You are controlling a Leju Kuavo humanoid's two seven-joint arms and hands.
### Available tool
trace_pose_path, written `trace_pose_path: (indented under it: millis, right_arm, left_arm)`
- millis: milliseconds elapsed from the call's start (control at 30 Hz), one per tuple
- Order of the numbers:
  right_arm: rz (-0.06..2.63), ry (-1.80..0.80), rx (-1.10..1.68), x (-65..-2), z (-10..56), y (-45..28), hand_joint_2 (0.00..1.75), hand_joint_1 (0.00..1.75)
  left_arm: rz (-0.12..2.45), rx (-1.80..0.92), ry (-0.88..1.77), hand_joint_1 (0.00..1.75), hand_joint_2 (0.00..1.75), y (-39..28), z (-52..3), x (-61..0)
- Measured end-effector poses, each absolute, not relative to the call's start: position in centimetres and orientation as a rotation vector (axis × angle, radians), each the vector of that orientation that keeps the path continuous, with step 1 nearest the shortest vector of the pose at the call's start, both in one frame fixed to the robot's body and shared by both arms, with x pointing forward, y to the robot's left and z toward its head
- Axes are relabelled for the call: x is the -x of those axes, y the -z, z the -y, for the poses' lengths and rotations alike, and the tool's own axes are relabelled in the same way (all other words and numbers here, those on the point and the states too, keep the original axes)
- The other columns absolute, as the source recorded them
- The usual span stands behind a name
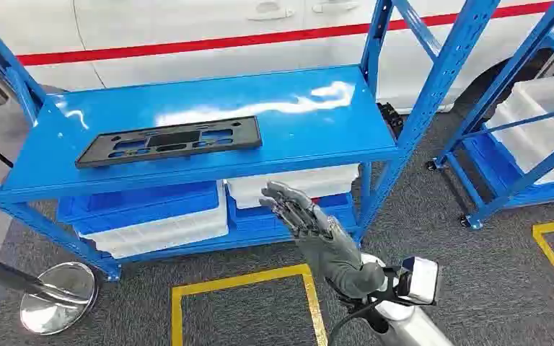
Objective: Take the parts from the cabinet and place them on the table.
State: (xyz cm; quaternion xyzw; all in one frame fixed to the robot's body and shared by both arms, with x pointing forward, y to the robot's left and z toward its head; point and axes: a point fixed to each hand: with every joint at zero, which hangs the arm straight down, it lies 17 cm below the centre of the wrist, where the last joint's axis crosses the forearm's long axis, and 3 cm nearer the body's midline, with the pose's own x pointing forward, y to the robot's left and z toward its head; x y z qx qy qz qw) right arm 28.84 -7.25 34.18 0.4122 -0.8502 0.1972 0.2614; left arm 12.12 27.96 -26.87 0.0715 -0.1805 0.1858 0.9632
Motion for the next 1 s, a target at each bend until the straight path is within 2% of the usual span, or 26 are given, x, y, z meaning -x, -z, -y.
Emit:
trace_pose_path:
  millis: [1000]
  right_arm:
    - [2.226,-0.717,-1.109,-27.4,5.5,-30.8,0.0,0.0]
  left_arm:
    - [0.381,-0.144,-0.402,0.0,0.0,26.8,-27.8,-12.3]
